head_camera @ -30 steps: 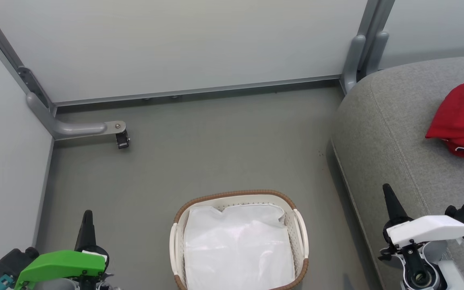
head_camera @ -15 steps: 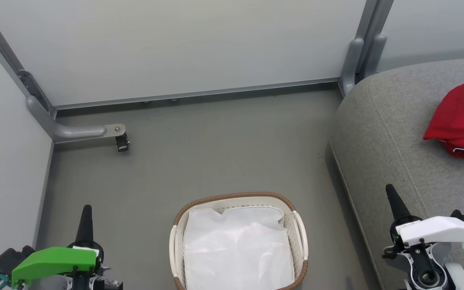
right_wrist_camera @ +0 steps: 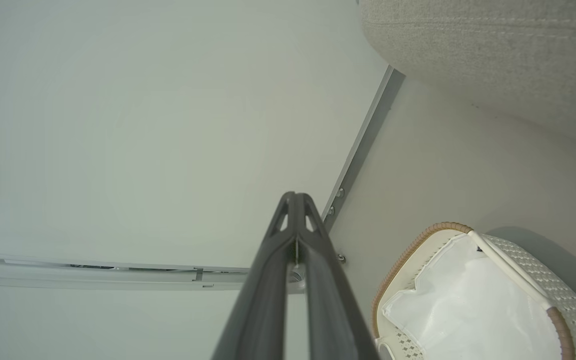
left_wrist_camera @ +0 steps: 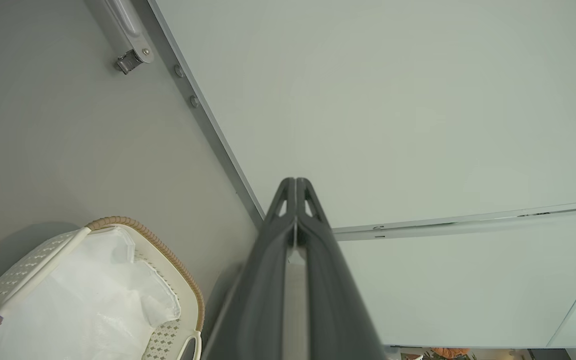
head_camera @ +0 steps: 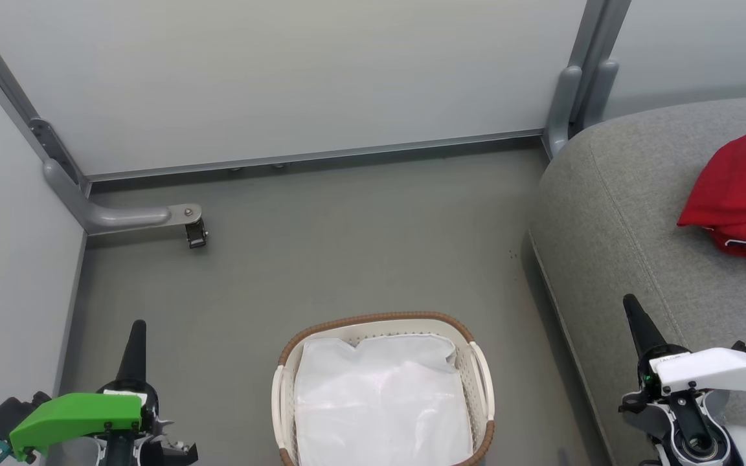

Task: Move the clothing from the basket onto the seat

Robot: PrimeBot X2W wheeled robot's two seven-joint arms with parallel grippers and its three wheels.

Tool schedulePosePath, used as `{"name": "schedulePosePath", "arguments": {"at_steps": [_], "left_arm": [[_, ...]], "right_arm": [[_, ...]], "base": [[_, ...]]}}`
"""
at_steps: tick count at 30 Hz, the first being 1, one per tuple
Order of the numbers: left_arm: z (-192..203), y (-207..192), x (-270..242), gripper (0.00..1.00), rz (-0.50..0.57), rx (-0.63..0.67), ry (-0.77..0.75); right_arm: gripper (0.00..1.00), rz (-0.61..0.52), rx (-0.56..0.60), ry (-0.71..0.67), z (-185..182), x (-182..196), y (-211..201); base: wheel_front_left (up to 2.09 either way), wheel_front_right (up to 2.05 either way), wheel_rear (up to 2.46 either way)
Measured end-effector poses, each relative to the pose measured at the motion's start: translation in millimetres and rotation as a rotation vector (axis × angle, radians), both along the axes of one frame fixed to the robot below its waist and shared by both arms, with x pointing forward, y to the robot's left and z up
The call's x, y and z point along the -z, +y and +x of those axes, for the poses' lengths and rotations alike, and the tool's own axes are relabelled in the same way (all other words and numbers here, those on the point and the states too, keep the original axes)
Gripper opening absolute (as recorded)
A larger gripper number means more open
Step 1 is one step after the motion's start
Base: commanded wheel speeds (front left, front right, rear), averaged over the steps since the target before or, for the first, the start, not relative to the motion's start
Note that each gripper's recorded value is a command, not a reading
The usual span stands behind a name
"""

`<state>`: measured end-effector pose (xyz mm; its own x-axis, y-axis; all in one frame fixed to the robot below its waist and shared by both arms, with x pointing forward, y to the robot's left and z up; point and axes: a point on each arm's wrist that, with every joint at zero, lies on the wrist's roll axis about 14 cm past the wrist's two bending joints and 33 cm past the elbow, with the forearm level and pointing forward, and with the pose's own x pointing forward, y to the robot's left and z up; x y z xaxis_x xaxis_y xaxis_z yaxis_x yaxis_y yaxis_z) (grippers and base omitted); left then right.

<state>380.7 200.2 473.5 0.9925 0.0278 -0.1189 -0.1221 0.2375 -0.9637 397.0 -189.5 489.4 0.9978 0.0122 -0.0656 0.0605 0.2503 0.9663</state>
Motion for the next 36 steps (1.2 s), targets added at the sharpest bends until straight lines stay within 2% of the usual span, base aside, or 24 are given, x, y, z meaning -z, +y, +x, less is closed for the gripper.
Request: {"name": "schedulePosePath", "arguments": {"at_steps": [36], "left_arm": [[6.8, -1.5, -29.9, 0.0, -0.247, 0.012, -0.109]], "right_arm": [[0.0, 0.255, 0.02, -0.063, -7.1, -18.1, -9.8]], "base": [[0.0, 0.0, 0.0]]}}
